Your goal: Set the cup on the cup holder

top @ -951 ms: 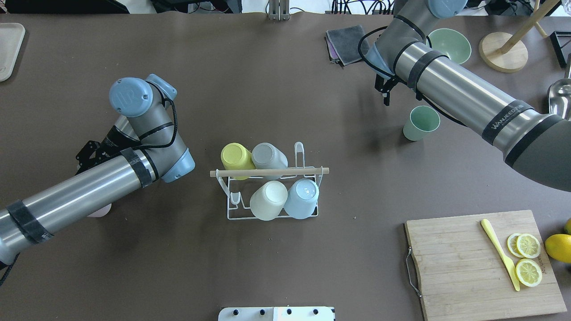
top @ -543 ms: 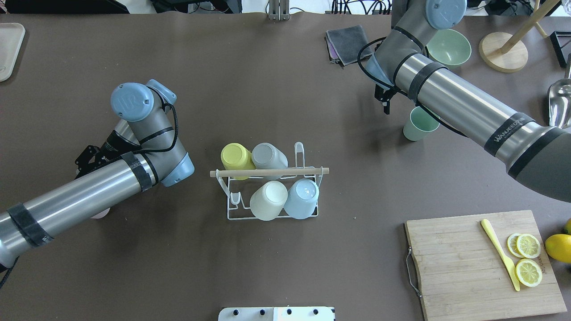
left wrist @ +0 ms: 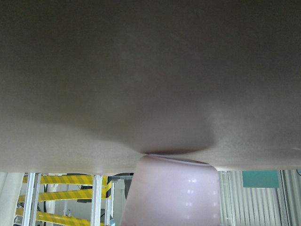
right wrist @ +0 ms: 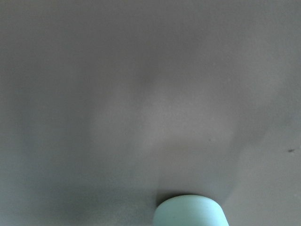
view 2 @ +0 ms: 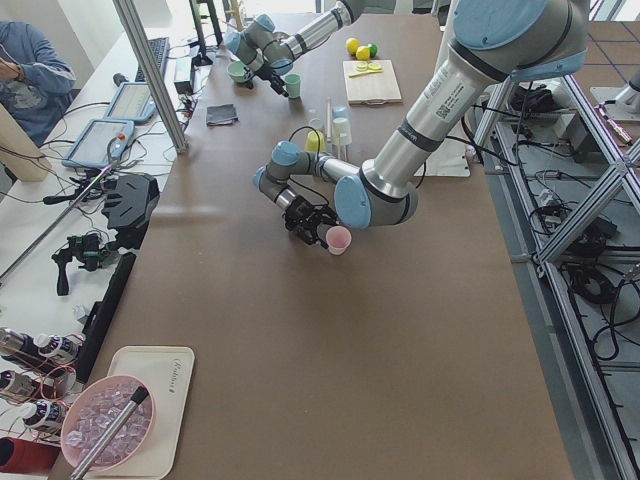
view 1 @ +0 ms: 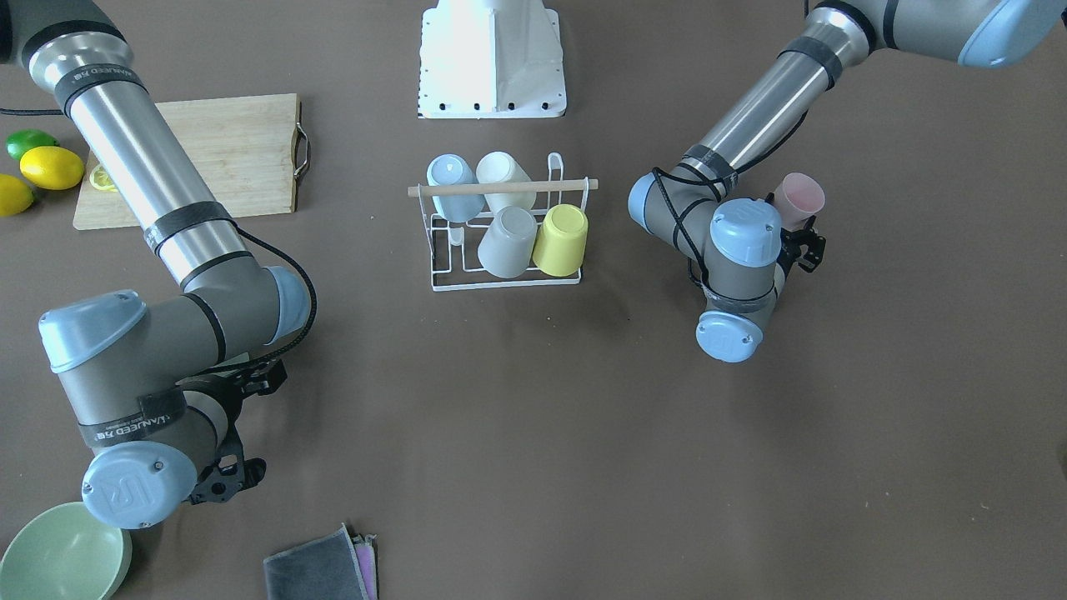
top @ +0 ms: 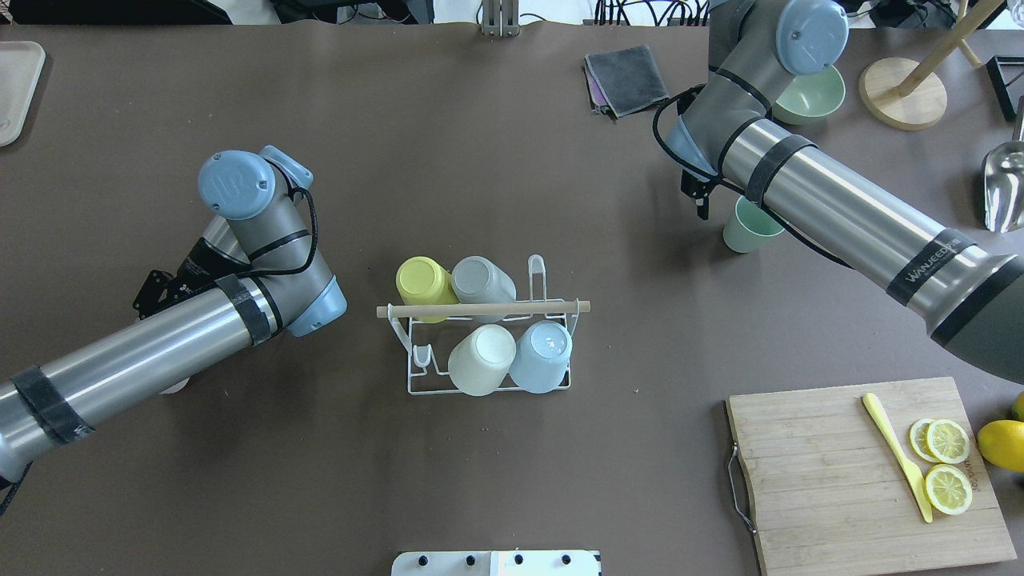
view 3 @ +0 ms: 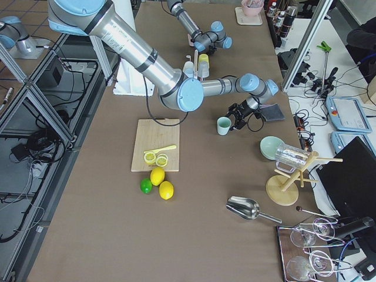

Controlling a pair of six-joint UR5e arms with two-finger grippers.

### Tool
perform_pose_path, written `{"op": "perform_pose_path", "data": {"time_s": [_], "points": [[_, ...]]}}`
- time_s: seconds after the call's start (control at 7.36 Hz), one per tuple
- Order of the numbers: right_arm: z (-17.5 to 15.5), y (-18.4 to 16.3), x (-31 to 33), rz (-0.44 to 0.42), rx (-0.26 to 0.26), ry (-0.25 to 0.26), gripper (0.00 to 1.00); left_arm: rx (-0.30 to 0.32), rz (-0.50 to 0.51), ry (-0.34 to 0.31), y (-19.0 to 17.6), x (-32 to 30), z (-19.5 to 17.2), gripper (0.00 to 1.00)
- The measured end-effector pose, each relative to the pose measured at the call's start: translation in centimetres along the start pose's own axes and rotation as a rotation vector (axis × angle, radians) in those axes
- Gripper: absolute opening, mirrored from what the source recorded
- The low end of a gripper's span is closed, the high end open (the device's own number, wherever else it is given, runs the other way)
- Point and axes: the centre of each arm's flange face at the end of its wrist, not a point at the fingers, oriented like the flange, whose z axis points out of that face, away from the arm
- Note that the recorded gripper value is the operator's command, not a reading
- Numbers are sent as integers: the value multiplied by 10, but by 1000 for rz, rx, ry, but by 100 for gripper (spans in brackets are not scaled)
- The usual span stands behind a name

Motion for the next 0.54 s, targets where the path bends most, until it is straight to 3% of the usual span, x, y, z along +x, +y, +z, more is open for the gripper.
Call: {"op": "perform_pose_path", "data": {"time_s": [0.27,0.54], "points": [[14,-1,-2,-2,-18,9,100,31,-20,18,17,-23,-3,34],[20,-1,0,-6,-31,23,100,152,-47,60,66,-65,-19,34]]}}
